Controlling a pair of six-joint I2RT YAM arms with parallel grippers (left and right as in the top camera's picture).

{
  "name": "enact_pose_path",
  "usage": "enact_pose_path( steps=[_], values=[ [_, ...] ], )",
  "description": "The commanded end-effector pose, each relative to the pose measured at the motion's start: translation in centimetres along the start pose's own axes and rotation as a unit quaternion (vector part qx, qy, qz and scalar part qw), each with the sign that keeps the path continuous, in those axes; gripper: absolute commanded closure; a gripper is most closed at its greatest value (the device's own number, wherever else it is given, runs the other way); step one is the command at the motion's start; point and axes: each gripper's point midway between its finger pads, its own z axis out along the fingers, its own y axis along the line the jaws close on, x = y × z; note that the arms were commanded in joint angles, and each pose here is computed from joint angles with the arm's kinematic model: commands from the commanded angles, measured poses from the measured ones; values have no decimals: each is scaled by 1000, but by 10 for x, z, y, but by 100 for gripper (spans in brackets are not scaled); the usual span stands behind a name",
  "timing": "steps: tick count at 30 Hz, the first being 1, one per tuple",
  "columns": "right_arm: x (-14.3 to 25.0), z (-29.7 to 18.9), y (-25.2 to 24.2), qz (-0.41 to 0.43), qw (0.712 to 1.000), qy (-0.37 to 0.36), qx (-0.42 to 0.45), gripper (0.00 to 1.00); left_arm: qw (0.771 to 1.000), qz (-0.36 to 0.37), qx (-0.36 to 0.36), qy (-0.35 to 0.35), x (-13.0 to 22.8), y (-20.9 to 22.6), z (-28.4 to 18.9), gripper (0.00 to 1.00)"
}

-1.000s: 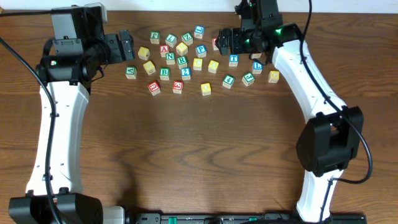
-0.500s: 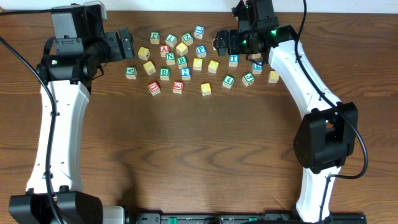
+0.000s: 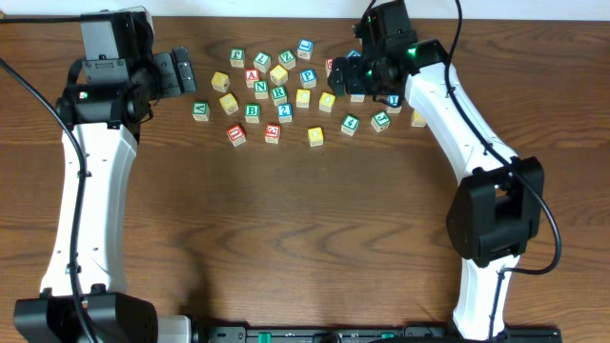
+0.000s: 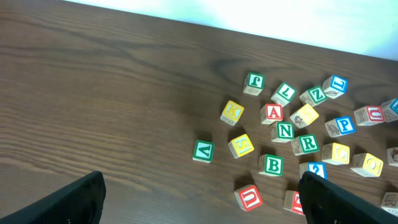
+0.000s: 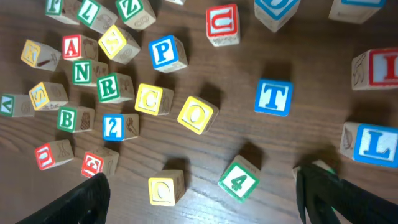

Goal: Spell out ROBOT
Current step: 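Raise both arms and move grippers over the block pile, then lower the left gripper onto the green R block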

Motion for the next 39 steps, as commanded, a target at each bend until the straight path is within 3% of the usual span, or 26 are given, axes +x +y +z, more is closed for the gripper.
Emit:
enact_pose_path(
  steps=[1,11,21,25,30,39],
  values=[
    [1,0,2,14,1000,4,6,8,1000,-4,-5,7,1,1,5,2],
    [7,0,0,16,1000,17,11,5,998,7,3,62,28,-16,46,2],
    [10,-2,-21,24,998,20,52,1,998,-35,24,36,17,-44,47,2],
    [8,-10,-48,50,996,26,66,1,998,-13,50,22,0,-78,41,2],
    [3,-29,-86,86,993,23,83,1,996,15,71,57,-16,-131,58,2],
    [2,-44,-128,106,988,22,110,1,990,33,88,108,28,-188,115,2]
  ],
)
